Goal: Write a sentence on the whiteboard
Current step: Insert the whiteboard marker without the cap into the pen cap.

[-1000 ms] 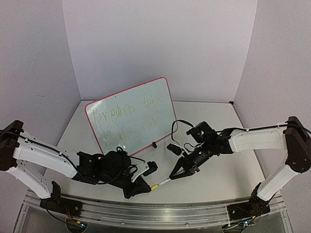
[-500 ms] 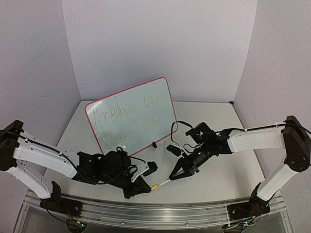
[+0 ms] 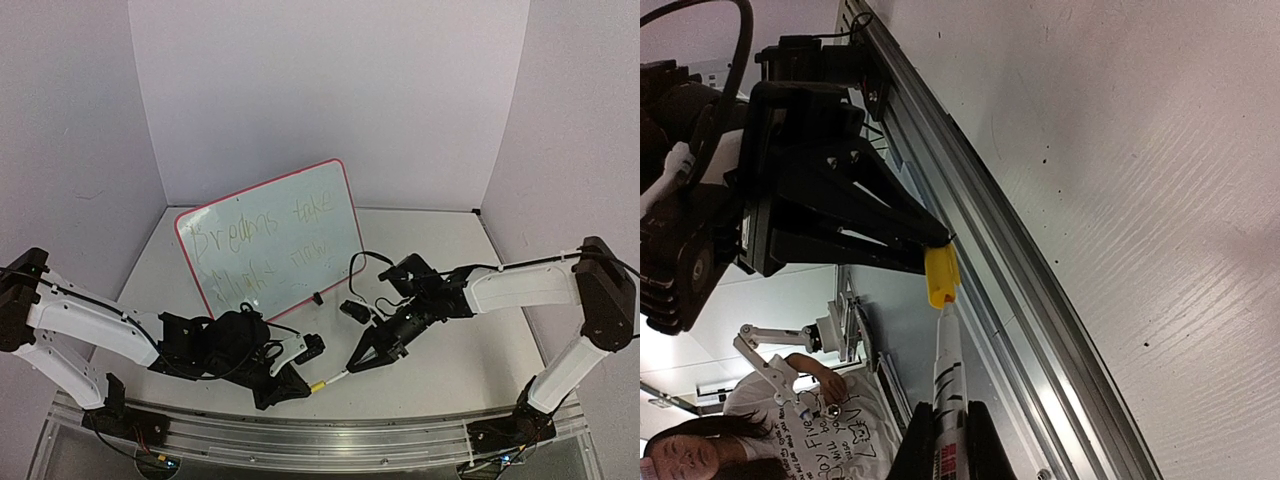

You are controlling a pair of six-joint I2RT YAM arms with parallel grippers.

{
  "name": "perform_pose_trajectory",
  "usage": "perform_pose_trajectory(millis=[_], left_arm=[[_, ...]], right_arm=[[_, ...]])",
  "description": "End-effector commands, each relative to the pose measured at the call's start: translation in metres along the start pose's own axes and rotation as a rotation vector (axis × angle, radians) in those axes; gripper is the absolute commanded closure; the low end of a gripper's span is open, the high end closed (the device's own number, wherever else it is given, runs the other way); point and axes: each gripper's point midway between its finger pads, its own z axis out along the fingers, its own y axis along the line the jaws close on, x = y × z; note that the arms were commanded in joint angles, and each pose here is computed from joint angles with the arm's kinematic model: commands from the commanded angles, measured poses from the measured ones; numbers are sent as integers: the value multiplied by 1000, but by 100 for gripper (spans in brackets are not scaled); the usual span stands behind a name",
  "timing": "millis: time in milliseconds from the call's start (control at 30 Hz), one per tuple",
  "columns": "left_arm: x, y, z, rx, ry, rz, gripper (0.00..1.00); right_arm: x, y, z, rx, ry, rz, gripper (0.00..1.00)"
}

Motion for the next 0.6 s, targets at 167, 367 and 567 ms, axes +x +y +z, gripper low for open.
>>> perform_pose_trajectory(millis=[167, 367, 567], left_arm=[[-18, -7, -2, 22, -42, 40, 100], [-23, -8, -2, 21, -49, 57, 100], [-29, -7, -4, 14, -66, 69, 100]], right_arm=[[-7, 16, 4, -44, 12, -62, 100], [-8, 19, 6, -55, 18, -72, 100], [-6, 18, 11, -64, 36, -67, 100]])
